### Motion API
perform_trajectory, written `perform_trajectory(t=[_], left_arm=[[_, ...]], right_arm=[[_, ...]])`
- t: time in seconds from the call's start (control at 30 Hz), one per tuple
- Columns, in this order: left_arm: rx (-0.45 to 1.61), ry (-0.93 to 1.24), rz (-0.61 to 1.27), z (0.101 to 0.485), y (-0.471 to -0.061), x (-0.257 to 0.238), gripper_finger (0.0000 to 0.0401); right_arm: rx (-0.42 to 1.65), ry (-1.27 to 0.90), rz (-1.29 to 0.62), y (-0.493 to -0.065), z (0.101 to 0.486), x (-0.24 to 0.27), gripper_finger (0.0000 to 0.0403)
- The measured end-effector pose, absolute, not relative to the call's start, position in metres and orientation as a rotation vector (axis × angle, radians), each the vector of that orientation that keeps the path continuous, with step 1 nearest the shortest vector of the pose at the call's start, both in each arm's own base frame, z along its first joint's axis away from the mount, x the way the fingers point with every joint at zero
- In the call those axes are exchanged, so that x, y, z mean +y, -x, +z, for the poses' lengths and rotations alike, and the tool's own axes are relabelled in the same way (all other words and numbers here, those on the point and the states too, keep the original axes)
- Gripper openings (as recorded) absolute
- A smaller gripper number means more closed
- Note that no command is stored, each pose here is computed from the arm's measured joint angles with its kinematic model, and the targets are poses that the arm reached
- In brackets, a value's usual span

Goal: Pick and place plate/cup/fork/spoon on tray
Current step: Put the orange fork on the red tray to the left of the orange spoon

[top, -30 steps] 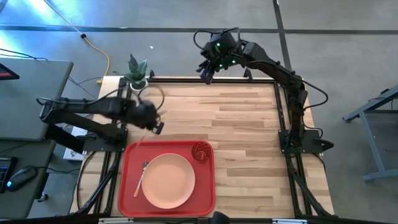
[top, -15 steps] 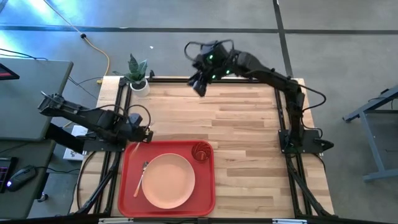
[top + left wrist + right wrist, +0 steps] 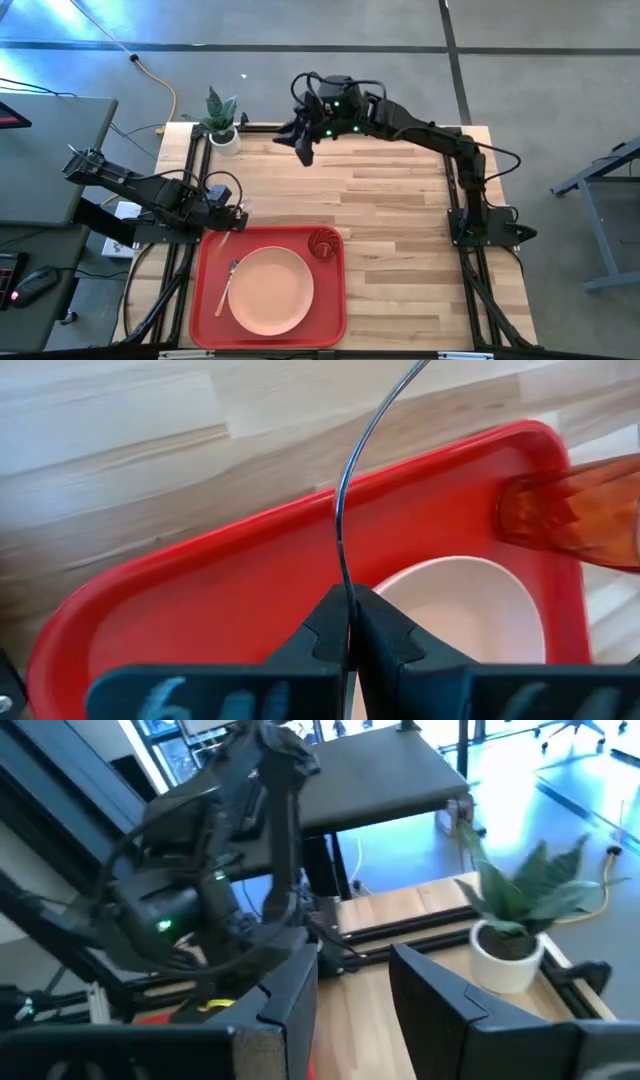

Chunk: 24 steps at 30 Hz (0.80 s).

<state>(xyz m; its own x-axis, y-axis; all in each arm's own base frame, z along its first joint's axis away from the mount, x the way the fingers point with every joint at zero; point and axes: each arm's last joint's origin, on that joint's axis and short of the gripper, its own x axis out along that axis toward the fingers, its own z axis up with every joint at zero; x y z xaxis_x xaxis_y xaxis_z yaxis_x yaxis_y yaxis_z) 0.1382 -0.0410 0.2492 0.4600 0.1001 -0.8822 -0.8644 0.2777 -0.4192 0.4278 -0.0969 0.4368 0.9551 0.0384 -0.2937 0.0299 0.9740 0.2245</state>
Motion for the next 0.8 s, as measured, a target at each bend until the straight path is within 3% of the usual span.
perform_trajectory(t=[0.4, 0.8], left_arm=[[0.844, 1.073, 0.758, 0.25, -0.139, -0.043, 0.0001], [0.796, 1.076, 0.762, 0.251, -0.141, -0.042, 0.0001]], right_arm=[[0.24, -0.198, 0.219, -0.451, 0.432, -0.05, 0.0119], [0.197, -0.184, 0.254, -0.453, 0.436, -0.038, 0.0119]])
